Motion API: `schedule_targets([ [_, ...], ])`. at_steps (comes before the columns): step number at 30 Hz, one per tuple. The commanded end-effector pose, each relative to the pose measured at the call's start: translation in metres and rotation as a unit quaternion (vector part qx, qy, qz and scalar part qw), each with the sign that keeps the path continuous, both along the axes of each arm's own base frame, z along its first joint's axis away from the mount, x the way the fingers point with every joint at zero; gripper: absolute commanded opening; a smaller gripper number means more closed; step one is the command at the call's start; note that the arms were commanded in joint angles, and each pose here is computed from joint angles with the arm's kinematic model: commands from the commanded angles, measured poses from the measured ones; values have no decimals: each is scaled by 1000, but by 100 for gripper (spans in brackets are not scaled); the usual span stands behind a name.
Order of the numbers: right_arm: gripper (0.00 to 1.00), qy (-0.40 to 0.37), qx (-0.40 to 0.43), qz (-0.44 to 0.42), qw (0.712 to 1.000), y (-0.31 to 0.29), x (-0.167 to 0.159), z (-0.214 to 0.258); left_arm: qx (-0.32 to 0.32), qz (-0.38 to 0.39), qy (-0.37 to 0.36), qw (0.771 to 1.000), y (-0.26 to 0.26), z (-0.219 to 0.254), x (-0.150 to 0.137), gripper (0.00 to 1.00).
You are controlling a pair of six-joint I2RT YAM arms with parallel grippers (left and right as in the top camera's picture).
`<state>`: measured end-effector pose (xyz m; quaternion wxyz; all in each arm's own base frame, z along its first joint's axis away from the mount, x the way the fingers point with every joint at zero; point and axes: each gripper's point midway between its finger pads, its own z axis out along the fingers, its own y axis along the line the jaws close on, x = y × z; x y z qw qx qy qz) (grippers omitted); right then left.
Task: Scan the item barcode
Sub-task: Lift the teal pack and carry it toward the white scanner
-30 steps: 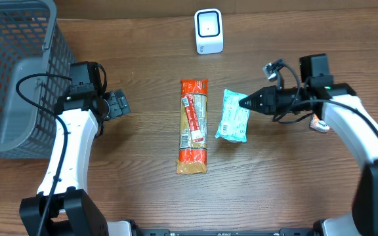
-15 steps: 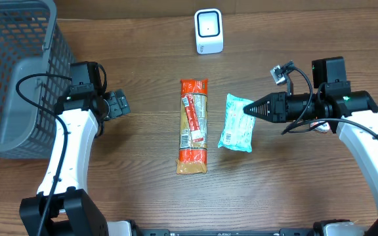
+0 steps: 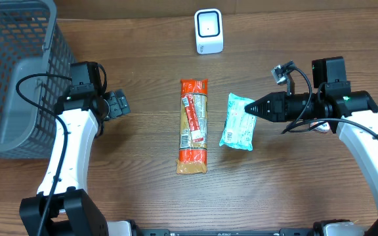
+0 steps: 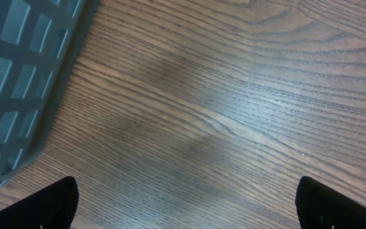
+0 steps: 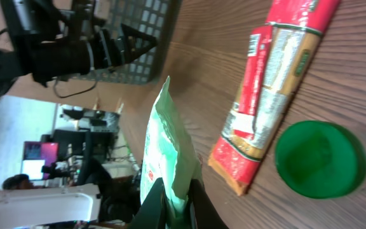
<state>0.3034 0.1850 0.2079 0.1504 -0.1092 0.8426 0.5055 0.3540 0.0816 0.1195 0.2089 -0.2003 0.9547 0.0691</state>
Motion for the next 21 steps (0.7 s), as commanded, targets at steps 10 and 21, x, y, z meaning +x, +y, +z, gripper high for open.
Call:
schedule_targets([
  [10, 3, -82, -113, -64, 988, -8, 34, 75, 6, -11, -14, 1000, 0, 11, 4, 100],
  [21, 3, -202, -314, -21, 927, 25, 78, 102, 6, -11, -14, 1000, 0, 11, 4, 100],
])
